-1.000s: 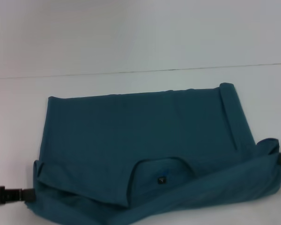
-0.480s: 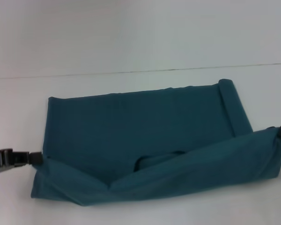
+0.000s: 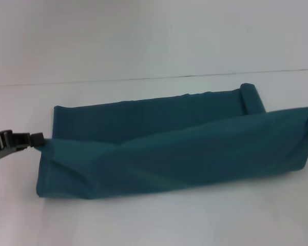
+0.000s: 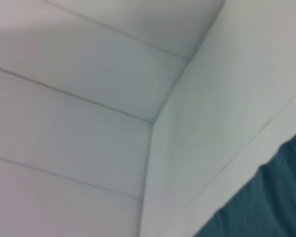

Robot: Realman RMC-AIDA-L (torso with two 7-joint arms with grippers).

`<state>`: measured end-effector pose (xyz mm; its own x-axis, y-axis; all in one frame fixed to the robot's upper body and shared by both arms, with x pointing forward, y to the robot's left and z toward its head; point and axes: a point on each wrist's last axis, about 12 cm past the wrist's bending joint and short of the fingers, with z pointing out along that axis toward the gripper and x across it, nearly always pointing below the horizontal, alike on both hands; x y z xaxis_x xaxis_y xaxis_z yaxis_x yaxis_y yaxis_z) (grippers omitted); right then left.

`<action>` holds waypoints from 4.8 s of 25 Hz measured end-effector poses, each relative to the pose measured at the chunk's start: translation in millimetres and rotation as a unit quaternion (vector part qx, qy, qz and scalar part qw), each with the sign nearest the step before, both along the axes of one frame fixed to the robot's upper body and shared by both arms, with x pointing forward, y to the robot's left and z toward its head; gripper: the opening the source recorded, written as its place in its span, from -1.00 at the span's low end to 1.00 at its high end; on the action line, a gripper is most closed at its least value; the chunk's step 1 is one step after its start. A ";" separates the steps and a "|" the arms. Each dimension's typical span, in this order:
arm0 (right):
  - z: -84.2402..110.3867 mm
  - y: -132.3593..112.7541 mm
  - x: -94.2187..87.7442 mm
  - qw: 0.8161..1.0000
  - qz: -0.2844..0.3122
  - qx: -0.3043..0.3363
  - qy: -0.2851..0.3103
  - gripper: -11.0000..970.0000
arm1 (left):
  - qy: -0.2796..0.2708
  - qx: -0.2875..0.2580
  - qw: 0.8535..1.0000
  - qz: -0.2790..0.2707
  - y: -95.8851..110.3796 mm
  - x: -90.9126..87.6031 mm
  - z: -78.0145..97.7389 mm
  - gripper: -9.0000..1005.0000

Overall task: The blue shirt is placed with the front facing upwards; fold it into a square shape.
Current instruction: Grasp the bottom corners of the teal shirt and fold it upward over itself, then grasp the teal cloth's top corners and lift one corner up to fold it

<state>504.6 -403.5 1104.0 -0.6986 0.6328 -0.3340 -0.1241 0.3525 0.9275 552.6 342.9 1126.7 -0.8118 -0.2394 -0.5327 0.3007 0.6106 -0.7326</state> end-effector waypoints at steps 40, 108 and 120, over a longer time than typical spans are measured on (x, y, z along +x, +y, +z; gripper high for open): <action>9.6 27.8 95.8 0.991 -0.131 -0.024 -0.005 -0.97 | -0.069 0.132 0.984 0.101 -55.1 97.4 -1.6 -0.92; -44.7 125.0 68.6 0.879 0.035 -0.341 -0.332 0.15 | 0.039 0.258 0.965 0.025 -76.2 65.5 -19.4 0.74; -49.2 123.4 64.2 0.884 0.035 -0.338 -0.322 -0.88 | 0.052 0.263 0.963 0.019 -84.2 71.1 -29.4 0.75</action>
<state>568.8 -280.2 1054.8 -0.2559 0.0999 -0.9615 -0.5934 0.7690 0.2378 623.7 258.7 1097.3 -0.8629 0.0104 -0.5053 0.2128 0.9144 -0.3445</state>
